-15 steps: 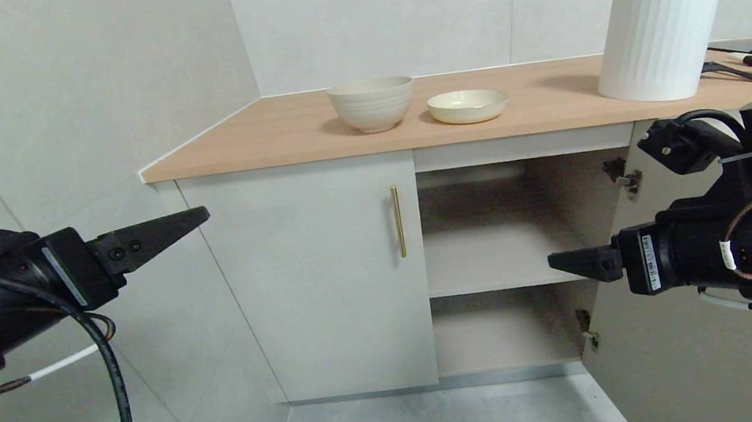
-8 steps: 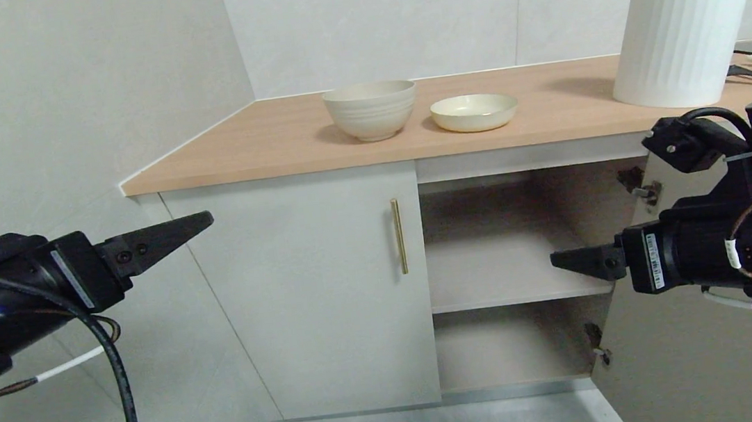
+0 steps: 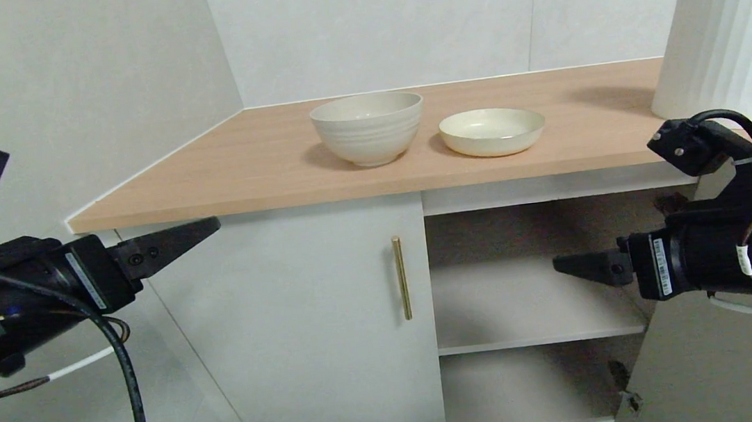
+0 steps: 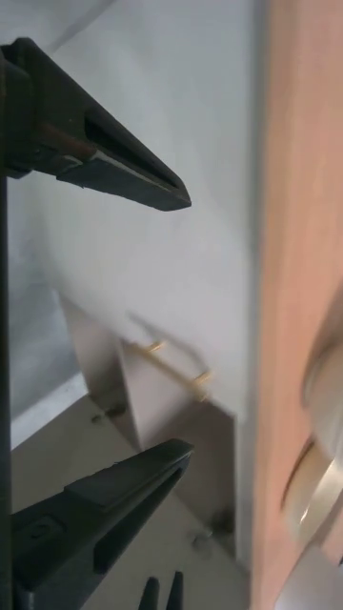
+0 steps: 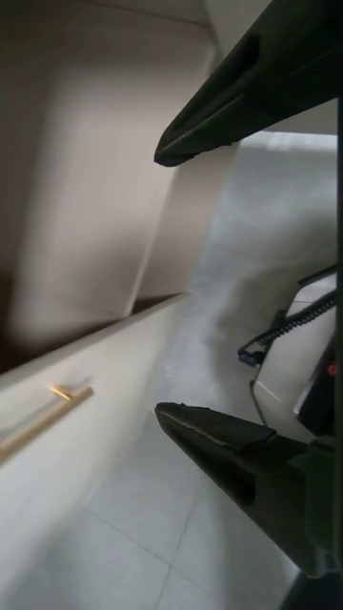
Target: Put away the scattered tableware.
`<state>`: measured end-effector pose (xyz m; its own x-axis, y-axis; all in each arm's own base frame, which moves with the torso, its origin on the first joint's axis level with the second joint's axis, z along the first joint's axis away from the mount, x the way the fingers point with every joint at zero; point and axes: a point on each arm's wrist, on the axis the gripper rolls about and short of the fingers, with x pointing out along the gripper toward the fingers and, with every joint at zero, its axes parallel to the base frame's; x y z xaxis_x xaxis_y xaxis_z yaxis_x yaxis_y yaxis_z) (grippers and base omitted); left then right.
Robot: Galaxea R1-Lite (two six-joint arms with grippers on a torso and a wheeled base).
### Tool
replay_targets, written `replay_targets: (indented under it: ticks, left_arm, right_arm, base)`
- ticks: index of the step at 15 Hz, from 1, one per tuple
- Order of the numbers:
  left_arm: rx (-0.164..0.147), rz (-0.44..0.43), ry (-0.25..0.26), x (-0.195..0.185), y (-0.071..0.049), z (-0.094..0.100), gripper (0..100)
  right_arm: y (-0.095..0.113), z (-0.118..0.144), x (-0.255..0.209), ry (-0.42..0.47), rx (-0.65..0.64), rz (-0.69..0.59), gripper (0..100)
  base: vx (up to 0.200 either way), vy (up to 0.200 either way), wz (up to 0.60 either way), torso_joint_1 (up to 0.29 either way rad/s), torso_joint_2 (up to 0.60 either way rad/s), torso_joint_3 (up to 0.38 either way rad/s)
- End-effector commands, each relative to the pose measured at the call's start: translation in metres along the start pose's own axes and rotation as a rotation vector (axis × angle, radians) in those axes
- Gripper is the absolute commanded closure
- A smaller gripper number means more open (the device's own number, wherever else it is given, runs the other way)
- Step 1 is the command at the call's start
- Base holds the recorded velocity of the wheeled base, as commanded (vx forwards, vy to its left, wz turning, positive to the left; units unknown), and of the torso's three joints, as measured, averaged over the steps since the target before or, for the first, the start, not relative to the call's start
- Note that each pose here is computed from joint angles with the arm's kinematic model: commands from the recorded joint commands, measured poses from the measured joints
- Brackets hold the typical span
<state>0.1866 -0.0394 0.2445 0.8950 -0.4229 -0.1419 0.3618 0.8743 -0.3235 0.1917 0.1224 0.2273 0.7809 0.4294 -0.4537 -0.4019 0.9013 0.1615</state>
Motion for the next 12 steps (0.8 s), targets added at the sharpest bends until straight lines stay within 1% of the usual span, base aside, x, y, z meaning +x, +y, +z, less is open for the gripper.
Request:
replay_targets:
  ticks: [1, 4, 10, 12]
  left_arm:
    - [-0.001, -0.003, 0.002, 0.0000, -0.0001, -0.0009, 0]
    - [0.000, -0.006, -0.003, -0.0016, -0.0010, -0.0002, 0]
    - [-0.004, -0.008, 0.021, 0.0029, 0.0007, -0.0043, 0]
    - [-0.001, -0.049, 0.043, 0.0046, -0.0063, -0.0095, 0]
  right_arm:
    - [-0.0014, -0.0048, -0.0074, -0.004, -0.005, 0.015, 0]
    - [-0.0011, -0.0041, -0.0123, -0.015, -0.011, 0.039, 0]
    - [-0.0012, -0.0058, -0.0098, -0.003, -0.035, 0.038, 0]
    - [-0.0018, -0.0077, -0.0054, 0.012, -0.035, 0.031, 0]
  base:
    - [0.000, 0.000, 0.00, 0.000, 0.00, 0.000]
    - [0.000, 0.000, 0.00, 0.000, 0.00, 0.000]
    - [0.000, 0.000, 0.00, 0.000, 0.00, 0.000]
    - [0.000, 0.000, 0.00, 0.025, -0.12, -0.087]
